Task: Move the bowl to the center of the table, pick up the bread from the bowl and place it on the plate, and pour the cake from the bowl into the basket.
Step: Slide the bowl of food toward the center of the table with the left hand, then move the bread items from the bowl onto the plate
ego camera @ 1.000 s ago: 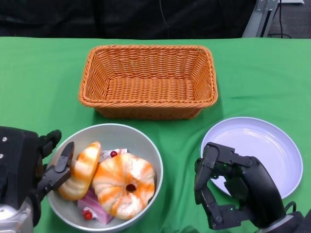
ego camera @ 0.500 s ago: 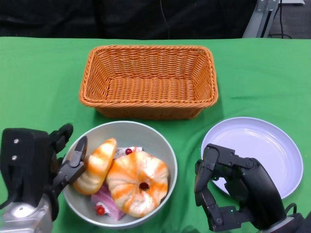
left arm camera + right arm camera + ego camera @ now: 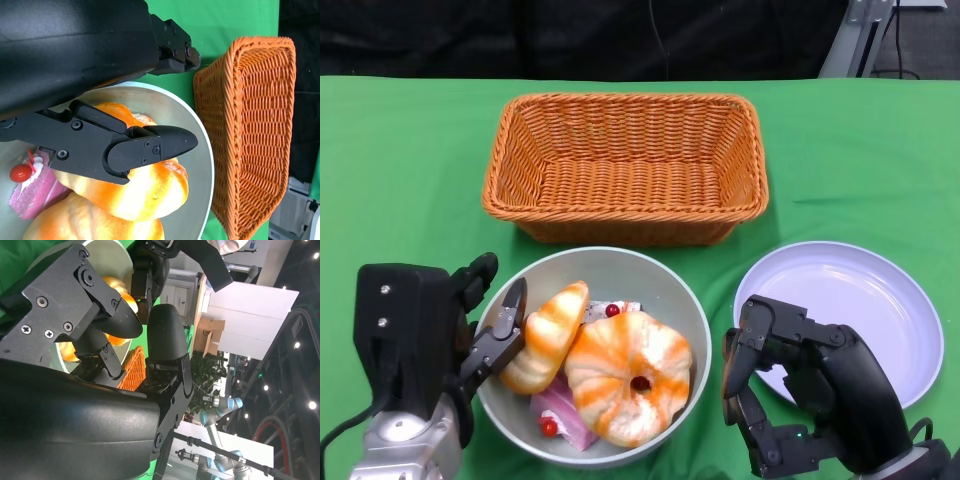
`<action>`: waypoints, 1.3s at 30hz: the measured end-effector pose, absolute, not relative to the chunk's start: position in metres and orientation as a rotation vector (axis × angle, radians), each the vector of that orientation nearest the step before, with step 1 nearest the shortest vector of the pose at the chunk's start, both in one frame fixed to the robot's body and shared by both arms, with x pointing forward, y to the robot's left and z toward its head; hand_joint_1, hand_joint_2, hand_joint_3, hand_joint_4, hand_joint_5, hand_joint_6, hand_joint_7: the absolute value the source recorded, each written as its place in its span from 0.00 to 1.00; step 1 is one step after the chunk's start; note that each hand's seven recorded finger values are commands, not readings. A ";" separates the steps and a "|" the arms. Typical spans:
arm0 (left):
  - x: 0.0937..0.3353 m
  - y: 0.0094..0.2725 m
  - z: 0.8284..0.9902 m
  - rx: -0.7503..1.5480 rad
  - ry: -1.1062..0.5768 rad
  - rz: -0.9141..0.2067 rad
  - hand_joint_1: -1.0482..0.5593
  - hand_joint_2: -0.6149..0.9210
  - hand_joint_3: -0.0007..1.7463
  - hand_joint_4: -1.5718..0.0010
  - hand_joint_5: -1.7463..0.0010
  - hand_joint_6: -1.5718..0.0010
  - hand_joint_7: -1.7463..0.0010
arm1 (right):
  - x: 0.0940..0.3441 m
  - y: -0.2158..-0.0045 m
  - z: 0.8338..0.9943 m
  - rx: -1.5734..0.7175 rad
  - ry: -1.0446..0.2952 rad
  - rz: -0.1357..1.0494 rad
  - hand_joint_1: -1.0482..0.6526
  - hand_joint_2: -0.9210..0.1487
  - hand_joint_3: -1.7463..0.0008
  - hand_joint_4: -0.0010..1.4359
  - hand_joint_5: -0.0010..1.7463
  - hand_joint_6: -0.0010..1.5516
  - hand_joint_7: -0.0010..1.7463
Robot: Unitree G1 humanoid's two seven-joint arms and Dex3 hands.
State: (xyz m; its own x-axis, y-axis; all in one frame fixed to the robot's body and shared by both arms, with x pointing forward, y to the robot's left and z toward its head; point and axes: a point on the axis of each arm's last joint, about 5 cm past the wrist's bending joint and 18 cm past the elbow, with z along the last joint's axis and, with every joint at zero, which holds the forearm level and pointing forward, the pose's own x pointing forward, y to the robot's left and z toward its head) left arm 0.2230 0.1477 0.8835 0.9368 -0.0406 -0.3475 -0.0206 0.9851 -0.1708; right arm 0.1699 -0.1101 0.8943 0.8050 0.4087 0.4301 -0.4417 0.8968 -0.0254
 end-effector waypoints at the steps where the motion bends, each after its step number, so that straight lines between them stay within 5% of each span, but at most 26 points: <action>1: 0.224 0.147 0.883 -0.173 0.356 -0.015 0.31 1.00 0.37 0.89 1.00 0.87 1.00 | 0.170 -0.110 0.894 0.078 -0.442 0.455 0.52 0.56 0.14 0.64 1.00 0.47 0.93; 21: 0.229 0.137 0.880 -0.203 0.235 -0.129 0.26 1.00 0.30 0.85 0.98 0.86 0.99 | 0.168 -0.110 0.894 0.079 -0.439 0.453 0.53 0.55 0.15 0.64 1.00 0.47 0.93; 39: 0.232 0.165 0.899 0.034 -0.129 0.030 0.31 1.00 0.15 0.65 0.95 0.66 0.97 | 0.168 -0.110 0.892 0.083 -0.440 0.449 0.54 0.55 0.14 0.63 1.00 0.48 0.91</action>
